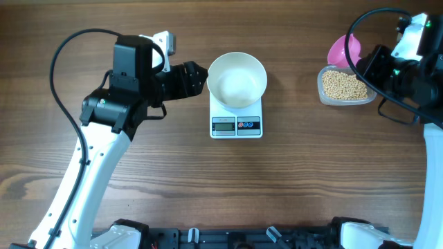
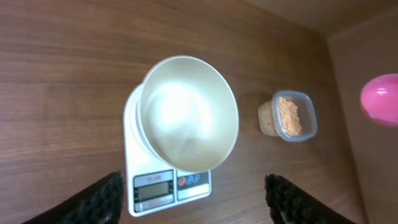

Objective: Scoop item into bowl and weigh 150g on scale

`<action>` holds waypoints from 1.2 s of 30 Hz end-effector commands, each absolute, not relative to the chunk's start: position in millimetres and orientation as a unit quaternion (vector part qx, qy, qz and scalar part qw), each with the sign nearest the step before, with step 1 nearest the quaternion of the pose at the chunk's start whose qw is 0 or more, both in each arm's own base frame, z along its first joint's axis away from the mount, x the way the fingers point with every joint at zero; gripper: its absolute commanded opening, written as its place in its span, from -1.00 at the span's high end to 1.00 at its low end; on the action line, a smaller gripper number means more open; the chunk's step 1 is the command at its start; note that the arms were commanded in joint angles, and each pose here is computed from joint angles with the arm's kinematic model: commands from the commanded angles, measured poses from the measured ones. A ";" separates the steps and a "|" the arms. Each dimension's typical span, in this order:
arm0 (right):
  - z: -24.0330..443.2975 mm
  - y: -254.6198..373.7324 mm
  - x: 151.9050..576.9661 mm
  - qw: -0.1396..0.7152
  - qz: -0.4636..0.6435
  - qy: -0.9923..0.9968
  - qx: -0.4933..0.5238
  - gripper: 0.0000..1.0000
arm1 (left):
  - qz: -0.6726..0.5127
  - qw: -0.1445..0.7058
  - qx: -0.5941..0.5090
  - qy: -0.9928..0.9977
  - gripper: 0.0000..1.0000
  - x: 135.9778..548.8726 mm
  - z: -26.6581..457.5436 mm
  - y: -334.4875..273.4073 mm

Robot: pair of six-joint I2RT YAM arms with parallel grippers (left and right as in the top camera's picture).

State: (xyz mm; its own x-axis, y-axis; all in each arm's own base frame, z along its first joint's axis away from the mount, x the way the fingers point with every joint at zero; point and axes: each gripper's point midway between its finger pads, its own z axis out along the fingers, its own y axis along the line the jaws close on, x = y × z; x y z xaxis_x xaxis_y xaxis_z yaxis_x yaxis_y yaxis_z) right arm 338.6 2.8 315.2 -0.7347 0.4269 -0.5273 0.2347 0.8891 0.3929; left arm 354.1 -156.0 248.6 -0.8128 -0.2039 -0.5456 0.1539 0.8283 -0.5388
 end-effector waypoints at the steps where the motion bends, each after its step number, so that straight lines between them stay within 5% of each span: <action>1: 322.1 -2.2 341.4 0.332 0.137 0.917 0.174 0.91 | -0.321 0.290 0.041 0.901 0.35 339.1 253.2 -167.5; 2: 321.8 -3.7 341.4 0.333 0.133 0.917 0.176 0.91 | -0.319 0.280 0.039 0.905 0.75 335.5 249.7 -166.6; 3: 321.1 -8.3 341.4 0.335 0.120 0.917 0.180 0.91 | -0.316 0.264 0.034 0.911 0.92 329.6 244.0 -165.1; 11: 341.7 -17.9 362.9 0.395 0.106 0.895 0.178 0.91 | -0.284 0.148 0.171 0.932 0.92 255.7 208.7 -187.5; 18: 376.6 -20.9 389.1 0.475 0.112 0.857 0.164 0.92 | -0.274 0.101 0.156 0.943 0.92 231.2 176.1 -218.3; 29: 377.1 -22.2 389.4 0.478 0.104 0.859 0.154 0.91 | -0.140 0.255 0.136 0.947 0.92 251.7 125.0 -247.1; 36: 377.8 -22.1 389.8 0.480 0.101 0.859 0.147 0.91 | -0.142 0.250 0.112 0.951 0.92 258.5 94.5 -249.6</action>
State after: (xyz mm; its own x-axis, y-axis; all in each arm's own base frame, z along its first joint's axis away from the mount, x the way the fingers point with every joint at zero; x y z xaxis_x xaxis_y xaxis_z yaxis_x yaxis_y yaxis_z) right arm 388.4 -18.1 368.5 -0.5193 0.3766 -0.7672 0.1626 0.9248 0.3439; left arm 250.5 -254.6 111.6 -0.8409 0.1684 -0.5144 0.3307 0.9122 -0.2420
